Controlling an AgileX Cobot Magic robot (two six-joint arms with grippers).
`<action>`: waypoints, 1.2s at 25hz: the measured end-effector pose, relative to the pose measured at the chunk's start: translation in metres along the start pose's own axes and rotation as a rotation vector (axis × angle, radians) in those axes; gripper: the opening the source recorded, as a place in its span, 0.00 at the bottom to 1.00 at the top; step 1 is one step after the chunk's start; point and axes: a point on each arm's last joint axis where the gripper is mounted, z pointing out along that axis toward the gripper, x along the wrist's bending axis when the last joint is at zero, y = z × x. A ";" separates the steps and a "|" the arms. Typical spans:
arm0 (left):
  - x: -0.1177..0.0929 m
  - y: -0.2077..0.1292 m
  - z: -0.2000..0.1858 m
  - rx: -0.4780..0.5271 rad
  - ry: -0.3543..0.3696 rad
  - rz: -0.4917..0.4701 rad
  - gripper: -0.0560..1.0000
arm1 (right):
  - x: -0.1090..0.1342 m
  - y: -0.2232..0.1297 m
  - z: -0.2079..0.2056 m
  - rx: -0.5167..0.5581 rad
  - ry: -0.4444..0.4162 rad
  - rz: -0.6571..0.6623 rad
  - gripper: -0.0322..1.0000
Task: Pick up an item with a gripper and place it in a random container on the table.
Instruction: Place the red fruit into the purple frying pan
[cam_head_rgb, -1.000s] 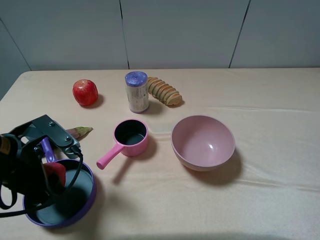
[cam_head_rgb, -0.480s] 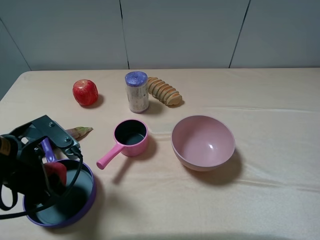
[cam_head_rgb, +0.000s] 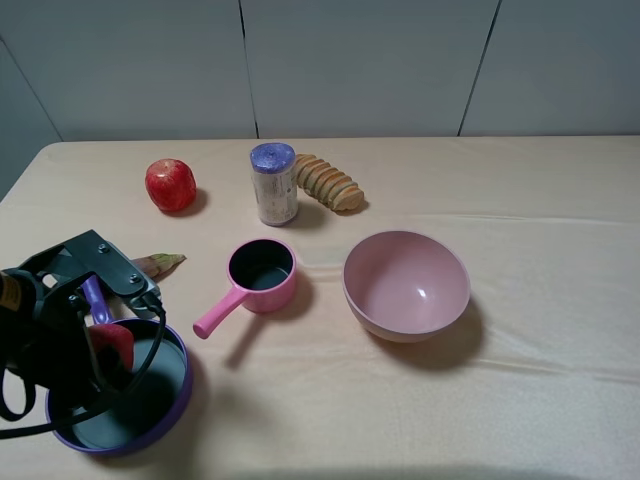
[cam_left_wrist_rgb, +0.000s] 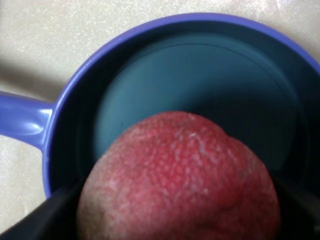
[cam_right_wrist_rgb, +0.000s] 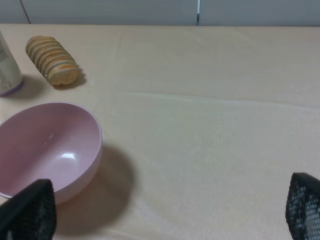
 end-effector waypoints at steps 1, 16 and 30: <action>0.000 0.000 0.000 0.000 0.000 0.000 0.71 | 0.000 0.000 0.000 0.000 0.000 0.000 0.70; 0.001 0.000 0.000 0.001 0.006 0.011 0.77 | 0.000 0.000 0.000 0.000 0.000 0.000 0.70; 0.001 0.000 0.000 0.001 0.008 0.015 0.95 | 0.000 0.000 0.000 0.000 0.000 0.000 0.70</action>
